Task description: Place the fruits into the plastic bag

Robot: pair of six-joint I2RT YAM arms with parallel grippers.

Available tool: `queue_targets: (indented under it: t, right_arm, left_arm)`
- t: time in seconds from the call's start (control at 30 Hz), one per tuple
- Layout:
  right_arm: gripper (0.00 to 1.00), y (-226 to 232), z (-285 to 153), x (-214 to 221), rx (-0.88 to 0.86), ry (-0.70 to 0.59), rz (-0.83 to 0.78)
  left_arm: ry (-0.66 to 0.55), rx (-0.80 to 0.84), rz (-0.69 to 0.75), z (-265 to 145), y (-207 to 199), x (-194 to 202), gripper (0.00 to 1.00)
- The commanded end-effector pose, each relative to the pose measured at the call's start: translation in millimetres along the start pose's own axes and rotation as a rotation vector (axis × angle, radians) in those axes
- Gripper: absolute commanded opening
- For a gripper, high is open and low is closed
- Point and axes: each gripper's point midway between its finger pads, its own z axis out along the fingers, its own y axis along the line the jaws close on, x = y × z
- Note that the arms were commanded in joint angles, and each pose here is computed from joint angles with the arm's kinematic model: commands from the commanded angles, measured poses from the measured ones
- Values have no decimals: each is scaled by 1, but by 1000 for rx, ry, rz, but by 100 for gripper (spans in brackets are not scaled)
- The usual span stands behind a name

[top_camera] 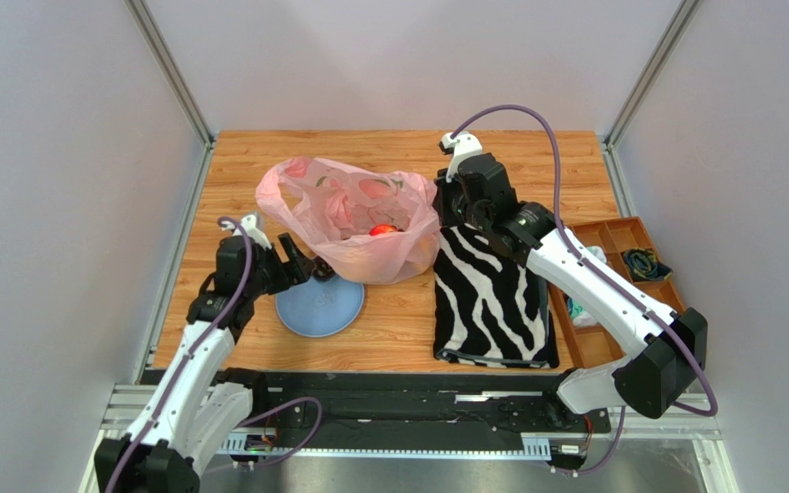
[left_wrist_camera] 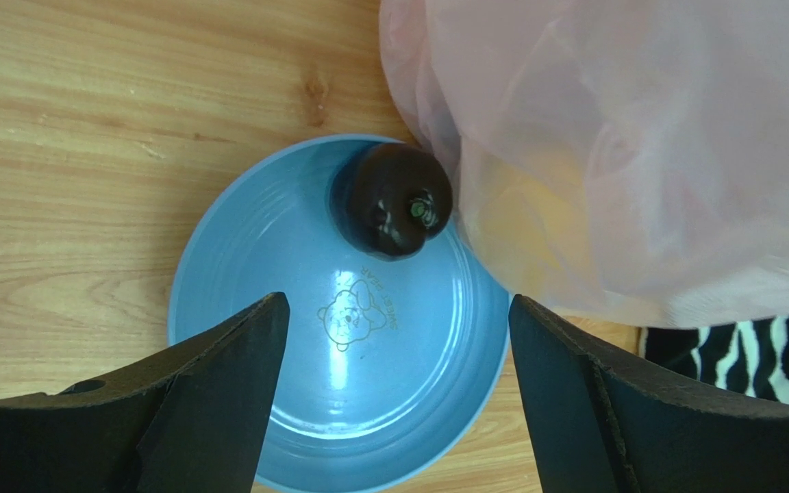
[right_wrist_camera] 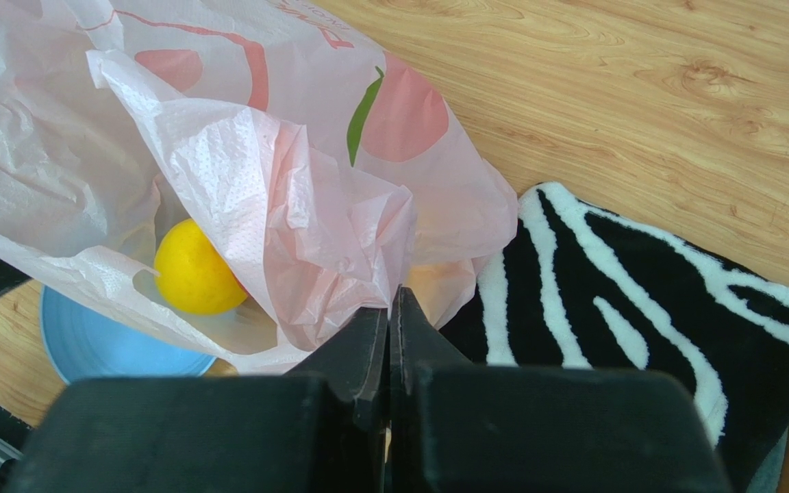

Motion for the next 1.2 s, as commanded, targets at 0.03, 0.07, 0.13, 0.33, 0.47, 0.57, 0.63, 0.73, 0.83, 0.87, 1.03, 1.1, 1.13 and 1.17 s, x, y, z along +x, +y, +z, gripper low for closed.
queue_targets:
  t: [0.03,0.07,0.13,0.33,0.47,0.57,0.63,0.73,0.83,0.87,1.03,1.1,1.13,1.17]
  right_arm:
    - [0,0,-16,-21,-9,-76,7]
    - [0,0,-17,-22,-8,-78,6]
    - [0,-1,-18,-22,-6,-80,10]
    - [0,-1,-16,-20,-4,-73,10]
    - [0,-2,-16,-19,-5,-68,10]
    - [0,-3,-17,-19,-2,-67,11]
    - [0,-3,-17,-18,1,-65,10]
    - [0,-4,-16,-17,5,-61,6]
    - [0,-5,-16,-18,6,-62,9]
    - [0,-4,-15,-17,7,-60,8]
    - [0,-4,-13,-16,5,-55,9]
    - [0,-3,-12,-16,2,-51,11]
    - [0,-3,-12,-16,2,-51,11]
    - [0,-3,-11,-16,0,-52,11]
  left_arm:
    - [6,10,-22,29,-3,1,87]
    - [10,16,-27,33,-4,2,87]
    - [18,45,-41,42,-8,4,86]
    - [46,76,-62,59,-11,10,82]
    - [64,64,-65,67,-8,14,77]
    - [68,50,-71,74,-4,16,75]
    - [85,58,-75,80,-5,19,75]
    - [112,61,-77,87,-4,25,76]
    - [122,64,-77,92,-4,26,77]
    - [127,69,-78,94,-5,26,77]
    - [137,87,-83,98,-8,27,83]
    - [150,92,-85,101,-8,30,84]
    - [155,94,-87,102,-8,31,84]
    - [161,96,-88,103,-8,33,84]
